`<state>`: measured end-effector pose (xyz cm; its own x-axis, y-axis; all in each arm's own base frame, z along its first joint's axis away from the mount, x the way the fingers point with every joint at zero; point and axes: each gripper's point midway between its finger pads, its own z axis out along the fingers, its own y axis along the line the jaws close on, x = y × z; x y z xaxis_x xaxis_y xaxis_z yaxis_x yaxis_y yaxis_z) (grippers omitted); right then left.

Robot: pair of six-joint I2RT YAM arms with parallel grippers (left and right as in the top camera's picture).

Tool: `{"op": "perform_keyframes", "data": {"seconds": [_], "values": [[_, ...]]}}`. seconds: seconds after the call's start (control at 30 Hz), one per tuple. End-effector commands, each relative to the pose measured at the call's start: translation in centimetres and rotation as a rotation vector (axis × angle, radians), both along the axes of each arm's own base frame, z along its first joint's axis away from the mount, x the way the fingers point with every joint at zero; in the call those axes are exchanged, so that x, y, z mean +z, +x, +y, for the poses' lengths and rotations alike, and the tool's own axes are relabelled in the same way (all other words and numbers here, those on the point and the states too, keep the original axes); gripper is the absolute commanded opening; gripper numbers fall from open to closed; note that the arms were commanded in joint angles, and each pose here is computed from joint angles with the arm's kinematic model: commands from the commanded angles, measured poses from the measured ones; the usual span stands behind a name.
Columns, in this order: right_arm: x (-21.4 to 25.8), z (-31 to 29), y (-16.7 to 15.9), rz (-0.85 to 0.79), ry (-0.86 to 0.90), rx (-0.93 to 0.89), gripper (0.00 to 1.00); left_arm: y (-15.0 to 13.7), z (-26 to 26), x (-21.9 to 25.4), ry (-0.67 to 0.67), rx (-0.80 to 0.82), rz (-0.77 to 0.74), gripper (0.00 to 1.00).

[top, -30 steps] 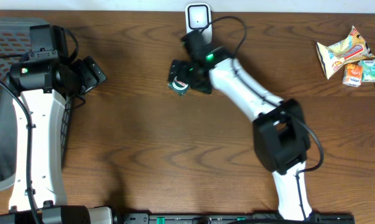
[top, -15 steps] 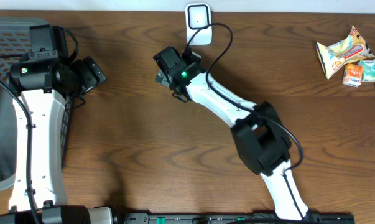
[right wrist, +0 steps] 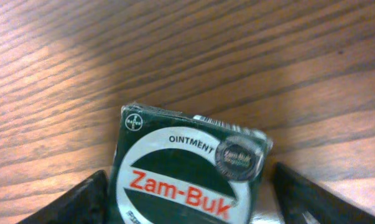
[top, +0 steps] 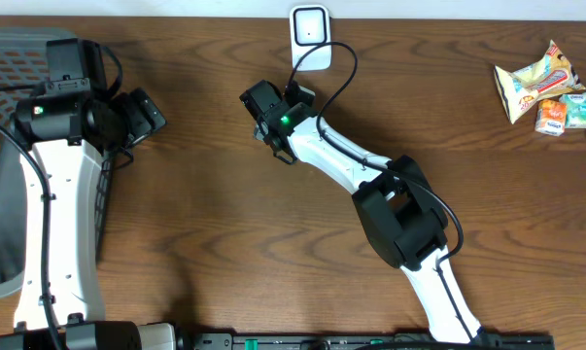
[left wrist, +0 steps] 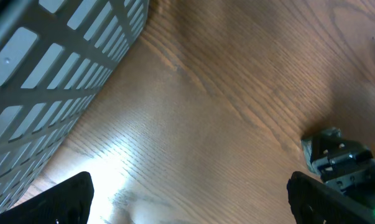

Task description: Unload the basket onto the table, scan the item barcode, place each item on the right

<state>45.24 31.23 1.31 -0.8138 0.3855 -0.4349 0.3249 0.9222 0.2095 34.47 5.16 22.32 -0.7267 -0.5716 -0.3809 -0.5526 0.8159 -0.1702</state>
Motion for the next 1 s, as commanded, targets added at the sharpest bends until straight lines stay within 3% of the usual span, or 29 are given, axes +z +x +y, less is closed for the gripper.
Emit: {"op": "perform_keyframes", "data": {"seconds": [0.0,0.27,0.43,0.57,0.7,0.97], "values": [[-1.1,-1.7,0.3,0.005,-0.093,0.043,0.71,0.0,0.2,0.2,0.002,0.012,-0.005,0.98],[-1.1,-4.9,0.0,0.081,-0.264,0.246,0.71,0.0,0.2,0.2,0.002,0.012,-0.005,0.98],[1.8,-7.7,0.6,0.099,-0.308,0.33,0.72,0.0,0.2,0.2,0.002,0.012,-0.005,0.98],[3.9,-7.8,0.6,0.121,-0.208,0.536,0.79,0.0,0.2,0.2,0.002,0.012,-0.005,0.98],[3.9,-6.9,-0.7,0.189,-0.007,0.583,0.84,0.0,0.2,0.2,0.002,0.012,-0.005,0.98],[2.2,-8.2,-2.4,0.319,0.053,0.416,0.87,0.0,0.2,0.2,0.002,0.012,-0.005,0.98]]}}
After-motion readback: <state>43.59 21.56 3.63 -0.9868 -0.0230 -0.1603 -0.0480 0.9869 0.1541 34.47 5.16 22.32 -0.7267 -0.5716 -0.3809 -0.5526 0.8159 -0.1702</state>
